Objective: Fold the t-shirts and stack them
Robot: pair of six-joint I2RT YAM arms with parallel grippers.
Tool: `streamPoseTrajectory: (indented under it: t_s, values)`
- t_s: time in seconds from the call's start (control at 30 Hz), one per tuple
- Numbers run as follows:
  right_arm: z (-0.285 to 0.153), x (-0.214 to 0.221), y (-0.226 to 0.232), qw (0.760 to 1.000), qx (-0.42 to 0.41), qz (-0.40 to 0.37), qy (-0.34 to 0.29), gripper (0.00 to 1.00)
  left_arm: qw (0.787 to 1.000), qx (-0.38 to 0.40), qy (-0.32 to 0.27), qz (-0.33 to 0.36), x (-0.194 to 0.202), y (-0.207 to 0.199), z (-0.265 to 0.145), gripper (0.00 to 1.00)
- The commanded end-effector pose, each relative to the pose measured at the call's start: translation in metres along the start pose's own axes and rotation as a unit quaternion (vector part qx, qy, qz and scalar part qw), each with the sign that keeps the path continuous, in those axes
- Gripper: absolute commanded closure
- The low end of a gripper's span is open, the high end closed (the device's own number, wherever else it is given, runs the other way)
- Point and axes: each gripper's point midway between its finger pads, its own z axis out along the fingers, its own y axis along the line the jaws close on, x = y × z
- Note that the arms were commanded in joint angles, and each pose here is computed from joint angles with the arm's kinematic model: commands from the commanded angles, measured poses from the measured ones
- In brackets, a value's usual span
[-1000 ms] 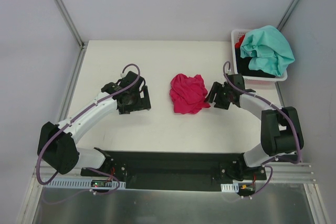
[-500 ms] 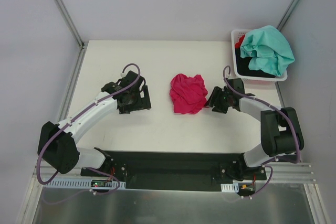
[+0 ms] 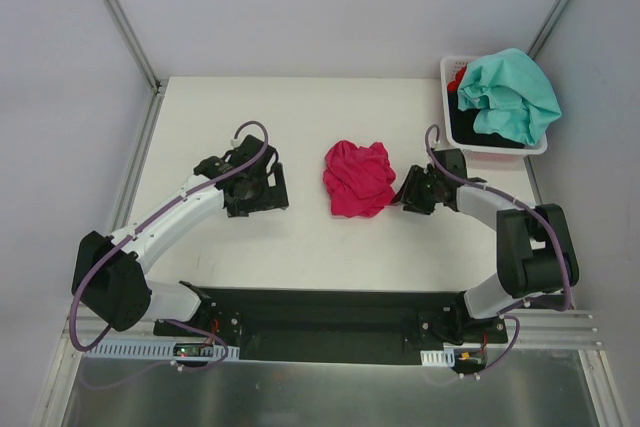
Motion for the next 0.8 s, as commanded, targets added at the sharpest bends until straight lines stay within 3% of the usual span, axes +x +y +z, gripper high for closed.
streamPoseTrajectory:
  t_s: [0.0, 0.77]
  values:
    - [-0.002, -0.02, 0.009, 1.0, -0.017, -0.014, -0.019, 0.52, 1.0, 0.005, -0.006, 0.005, -0.005, -0.006, -0.005, 0.06]
    - [0.013, -0.03, 0.014, 0.998, -0.056, 0.002, -0.027, 0.62, 1.0, -0.003, 0.006, 0.015, -0.001, -0.012, -0.002, 0.06]
